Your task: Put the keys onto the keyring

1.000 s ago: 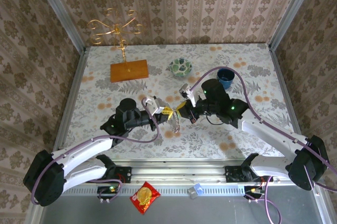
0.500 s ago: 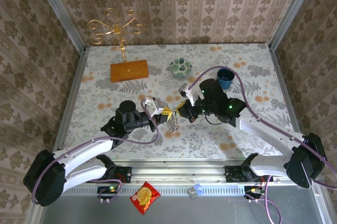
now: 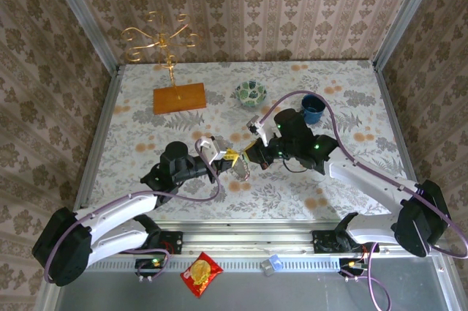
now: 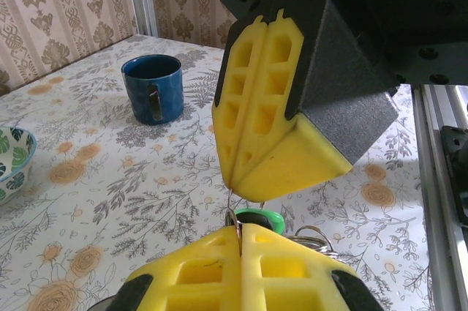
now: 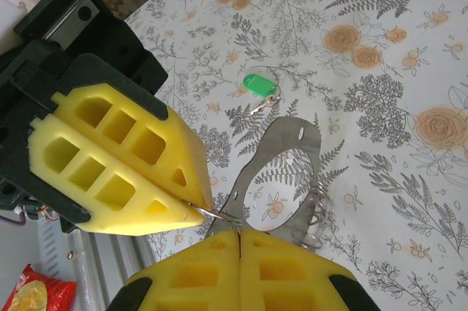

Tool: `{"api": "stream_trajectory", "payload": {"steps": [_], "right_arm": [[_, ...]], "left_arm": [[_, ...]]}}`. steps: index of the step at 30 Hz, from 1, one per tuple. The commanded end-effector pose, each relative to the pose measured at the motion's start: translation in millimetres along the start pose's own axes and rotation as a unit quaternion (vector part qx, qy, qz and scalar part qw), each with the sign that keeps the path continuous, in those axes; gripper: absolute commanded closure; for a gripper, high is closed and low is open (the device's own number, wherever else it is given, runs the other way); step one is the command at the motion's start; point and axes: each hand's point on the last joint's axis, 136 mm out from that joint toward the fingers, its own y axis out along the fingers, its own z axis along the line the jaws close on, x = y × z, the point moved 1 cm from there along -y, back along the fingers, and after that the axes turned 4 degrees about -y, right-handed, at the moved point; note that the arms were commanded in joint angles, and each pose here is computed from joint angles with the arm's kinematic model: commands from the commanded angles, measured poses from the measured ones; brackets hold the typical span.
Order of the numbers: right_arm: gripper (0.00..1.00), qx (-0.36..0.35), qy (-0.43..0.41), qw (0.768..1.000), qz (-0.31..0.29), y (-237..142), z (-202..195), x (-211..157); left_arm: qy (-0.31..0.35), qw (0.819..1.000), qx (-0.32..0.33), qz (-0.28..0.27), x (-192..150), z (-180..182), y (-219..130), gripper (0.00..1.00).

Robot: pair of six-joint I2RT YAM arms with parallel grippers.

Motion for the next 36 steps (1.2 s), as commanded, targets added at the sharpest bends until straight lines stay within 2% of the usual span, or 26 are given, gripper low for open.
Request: {"api": "stream_trajectory", "payload": {"steps": [1, 15, 21, 27, 36], "right_arm": [[1.0, -0.019, 0.015, 1.0, -0.003, 1, -9, 8], [1.0, 0.004, 0.045, 0.999, 0.014, 7, -8, 3], [0.74, 0.001, 0.055, 0.998, 0.011, 3, -12, 4], [0.62, 0.001, 0.039, 0.999, 0.001, -8, -12, 7], [0.58, -0.046, -0.059, 0.994, -0.075, -33, -29, 11]], "left_arm": [[0.037, 0.999, -0.014, -0.031, 13, -8, 1, 1.0], [0.044, 0.998, -0.008, -0.036, 8, -7, 6, 1.0], [0.044, 0.998, -0.012, -0.042, 10, -9, 5, 1.0], [0.041, 0.998, -0.013, -0.052, 12, -10, 3, 1.0], [0.036, 0.996, -0.025, -0.079, 19, -13, 0, 1.0]]}}
